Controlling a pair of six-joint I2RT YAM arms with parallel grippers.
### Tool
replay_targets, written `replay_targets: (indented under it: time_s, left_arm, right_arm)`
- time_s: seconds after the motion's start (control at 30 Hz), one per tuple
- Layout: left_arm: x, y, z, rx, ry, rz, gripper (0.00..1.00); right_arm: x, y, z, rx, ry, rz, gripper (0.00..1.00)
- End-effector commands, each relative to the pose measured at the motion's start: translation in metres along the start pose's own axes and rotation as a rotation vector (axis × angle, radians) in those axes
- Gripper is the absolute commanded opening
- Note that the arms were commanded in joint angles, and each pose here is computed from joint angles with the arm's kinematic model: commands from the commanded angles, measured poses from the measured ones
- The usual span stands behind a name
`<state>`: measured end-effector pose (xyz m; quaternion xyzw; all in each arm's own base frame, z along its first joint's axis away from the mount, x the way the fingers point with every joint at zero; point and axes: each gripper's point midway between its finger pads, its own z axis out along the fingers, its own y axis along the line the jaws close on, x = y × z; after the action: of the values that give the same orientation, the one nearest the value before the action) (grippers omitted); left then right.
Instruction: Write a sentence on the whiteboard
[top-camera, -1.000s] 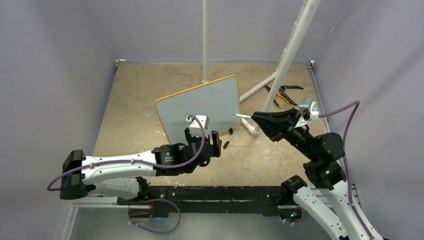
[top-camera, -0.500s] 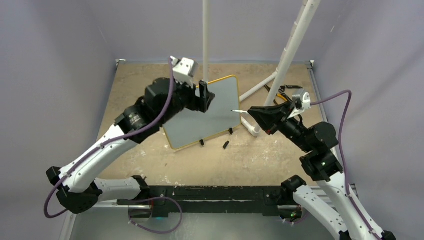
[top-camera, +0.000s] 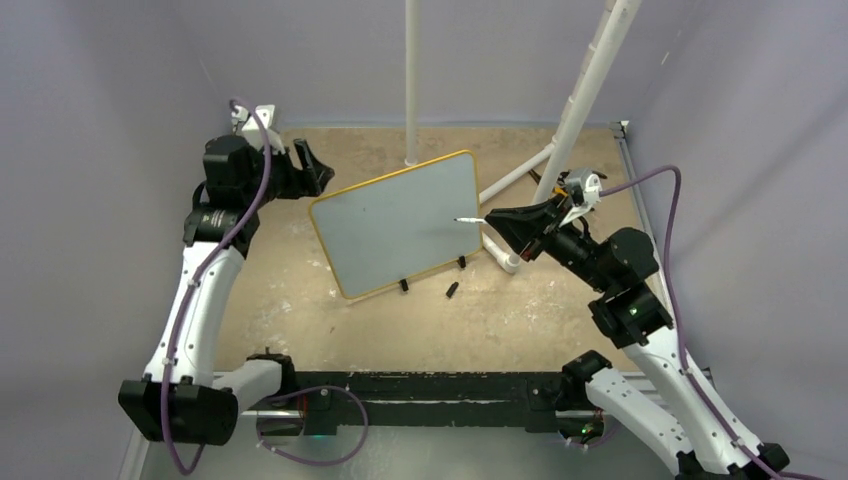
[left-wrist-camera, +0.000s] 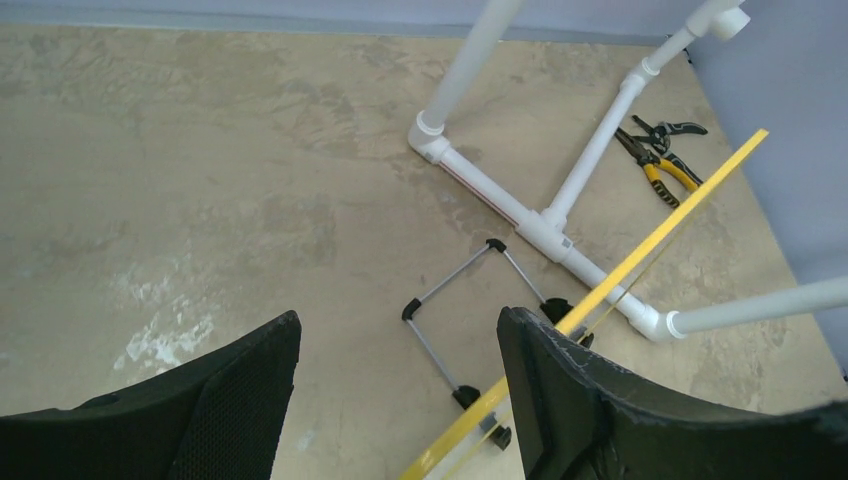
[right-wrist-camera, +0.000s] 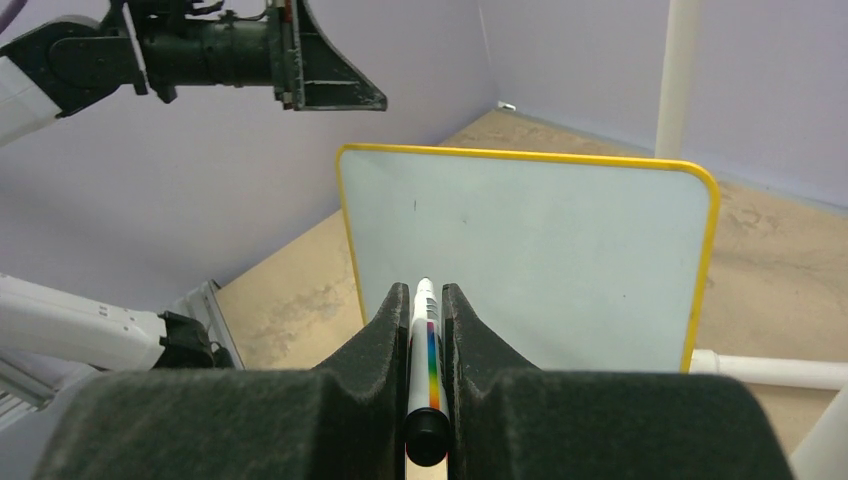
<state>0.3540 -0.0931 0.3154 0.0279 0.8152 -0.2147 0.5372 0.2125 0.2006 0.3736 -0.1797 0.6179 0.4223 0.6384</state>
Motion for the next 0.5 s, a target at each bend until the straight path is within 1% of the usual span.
replay_targets:
  time_s: [0.0, 0.2, 0.37, 0.47]
  left_arm:
    - [-0.006, -0.014, -0.031, 0.084, -0.084, -0.013, 0.72]
    - [0.018, -0.008, -0.05, 0.022, -0.052, -0.083, 0.72]
    - [0.046, 0.007, -0.053, -0.055, -0.006, -0.137, 0.73]
    - [0.061, 0.004, -0.05, -0.031, 0.026, -0.178, 0.73]
  right_arm:
    - [-0.009, 0.007, 0.007, -0.053, -0.035, -0.043, 0.0]
    - [0.002, 0.01, 0.011, -0.098, -0.013, -0.027, 0.0]
    - [0.006, 0.01, 0.008, -0.097, -0.01, -0.03, 0.0]
    - [0.007, 0.011, 0.005, -0.097, -0.014, -0.032, 0.0]
